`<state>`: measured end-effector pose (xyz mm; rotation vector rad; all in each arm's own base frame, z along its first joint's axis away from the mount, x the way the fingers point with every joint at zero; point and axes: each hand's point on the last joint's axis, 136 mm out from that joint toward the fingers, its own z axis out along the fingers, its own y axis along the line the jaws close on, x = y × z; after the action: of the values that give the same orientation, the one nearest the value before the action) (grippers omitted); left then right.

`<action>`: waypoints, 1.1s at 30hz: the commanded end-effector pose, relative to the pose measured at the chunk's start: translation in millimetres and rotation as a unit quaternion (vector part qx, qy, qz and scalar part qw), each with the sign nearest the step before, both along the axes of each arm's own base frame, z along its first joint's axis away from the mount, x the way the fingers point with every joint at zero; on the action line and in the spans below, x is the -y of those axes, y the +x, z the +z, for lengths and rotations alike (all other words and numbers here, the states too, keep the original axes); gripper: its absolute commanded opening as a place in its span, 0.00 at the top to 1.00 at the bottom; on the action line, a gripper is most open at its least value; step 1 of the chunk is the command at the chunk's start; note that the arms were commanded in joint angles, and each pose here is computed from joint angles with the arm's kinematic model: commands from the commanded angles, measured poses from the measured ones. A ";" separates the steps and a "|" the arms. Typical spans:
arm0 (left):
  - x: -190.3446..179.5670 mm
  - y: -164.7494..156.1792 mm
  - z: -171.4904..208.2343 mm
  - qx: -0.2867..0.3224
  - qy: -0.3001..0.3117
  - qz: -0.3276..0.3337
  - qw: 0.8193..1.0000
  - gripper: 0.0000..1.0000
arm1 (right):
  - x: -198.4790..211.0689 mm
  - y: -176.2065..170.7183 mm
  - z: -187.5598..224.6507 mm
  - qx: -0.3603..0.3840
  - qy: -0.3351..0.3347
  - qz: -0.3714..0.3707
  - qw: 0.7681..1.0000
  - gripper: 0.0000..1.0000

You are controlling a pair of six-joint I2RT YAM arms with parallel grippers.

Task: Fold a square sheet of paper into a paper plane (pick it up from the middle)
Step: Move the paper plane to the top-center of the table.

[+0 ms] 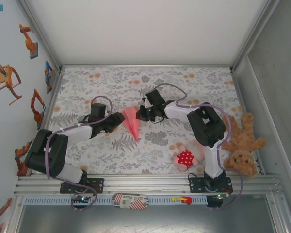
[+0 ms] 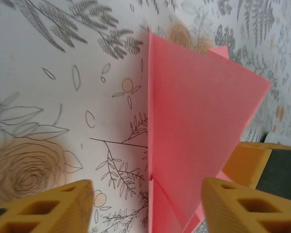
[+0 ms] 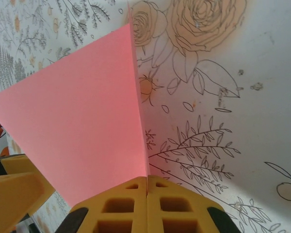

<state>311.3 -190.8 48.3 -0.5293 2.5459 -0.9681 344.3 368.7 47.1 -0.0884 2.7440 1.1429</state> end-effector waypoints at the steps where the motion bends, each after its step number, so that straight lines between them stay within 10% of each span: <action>1: 15.3 9.0 6.0 0.002 -0.027 -0.008 1.000 0.50 | 8.2 0.2 -5.0 0.003 -0.015 -0.003 1.000 0.97; 24: 17.5 17.0 -3.7 -0.020 0.002 -0.004 1.000 0.94 | 19.4 7.0 11.5 0.036 -0.020 -0.013 0.999 0.98; 33: 9.8 17.8 6.1 0.007 0.019 0.000 1.000 0.97 | 32.2 11.9 11.1 0.049 -0.040 -0.033 0.997 0.99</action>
<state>330.4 -201.7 50.6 -0.5535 2.5466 -0.9448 353.4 345.8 54.2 -0.0606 2.7028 1.0341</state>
